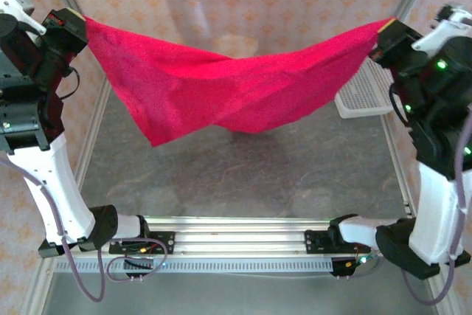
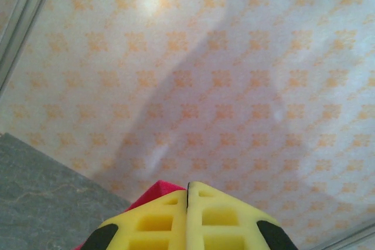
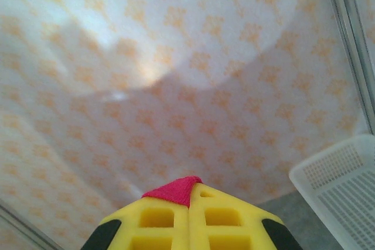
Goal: Fold the inside-out t-shirt
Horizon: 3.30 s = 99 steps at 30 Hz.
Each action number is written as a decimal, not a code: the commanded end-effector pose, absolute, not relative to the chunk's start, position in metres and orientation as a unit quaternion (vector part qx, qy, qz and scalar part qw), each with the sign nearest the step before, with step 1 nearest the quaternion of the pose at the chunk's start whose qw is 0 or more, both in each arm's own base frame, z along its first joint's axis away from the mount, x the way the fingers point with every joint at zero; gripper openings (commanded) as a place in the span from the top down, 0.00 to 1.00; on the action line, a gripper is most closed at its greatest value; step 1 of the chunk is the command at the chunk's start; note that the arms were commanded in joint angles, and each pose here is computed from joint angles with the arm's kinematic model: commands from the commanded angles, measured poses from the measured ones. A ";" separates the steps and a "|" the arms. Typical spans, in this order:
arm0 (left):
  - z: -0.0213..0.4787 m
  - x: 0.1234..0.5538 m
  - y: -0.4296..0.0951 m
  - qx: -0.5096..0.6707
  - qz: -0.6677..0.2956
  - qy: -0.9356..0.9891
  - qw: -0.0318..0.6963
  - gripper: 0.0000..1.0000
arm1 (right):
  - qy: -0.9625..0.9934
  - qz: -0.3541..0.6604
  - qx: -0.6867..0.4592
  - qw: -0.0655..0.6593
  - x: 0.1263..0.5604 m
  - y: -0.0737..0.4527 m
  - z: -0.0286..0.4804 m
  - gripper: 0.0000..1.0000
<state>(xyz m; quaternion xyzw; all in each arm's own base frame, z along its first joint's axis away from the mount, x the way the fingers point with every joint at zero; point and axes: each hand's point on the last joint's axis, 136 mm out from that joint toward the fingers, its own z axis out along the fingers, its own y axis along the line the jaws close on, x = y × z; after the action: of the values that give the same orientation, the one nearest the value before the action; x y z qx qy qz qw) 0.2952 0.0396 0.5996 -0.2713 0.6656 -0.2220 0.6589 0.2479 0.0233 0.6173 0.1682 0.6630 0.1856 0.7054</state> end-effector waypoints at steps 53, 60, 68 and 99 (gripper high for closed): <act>0.034 0.400 0.026 -0.299 -0.071 0.944 0.119 0.58 | 0.906 -0.003 0.164 0.391 0.448 0.060 0.220 1.00; 0.030 0.394 0.026 -0.302 -0.068 0.944 0.116 0.54 | 0.904 -0.004 0.166 0.394 0.450 0.060 0.225 1.00; 0.018 0.392 0.021 -0.310 -0.085 0.941 0.105 0.62 | 0.903 -0.008 0.168 0.396 0.450 0.057 0.227 1.00; 0.370 0.439 0.055 -0.366 -0.282 0.780 0.422 1.00 | 0.821 0.025 0.179 0.541 0.431 0.043 0.395 1.00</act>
<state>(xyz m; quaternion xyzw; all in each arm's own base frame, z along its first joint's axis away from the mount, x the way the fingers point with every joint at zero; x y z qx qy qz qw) 0.4506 0.0526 0.3099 -0.3507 0.8199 -0.2282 0.3906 0.4512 0.0592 0.3297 0.1673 0.8591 0.0244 0.4831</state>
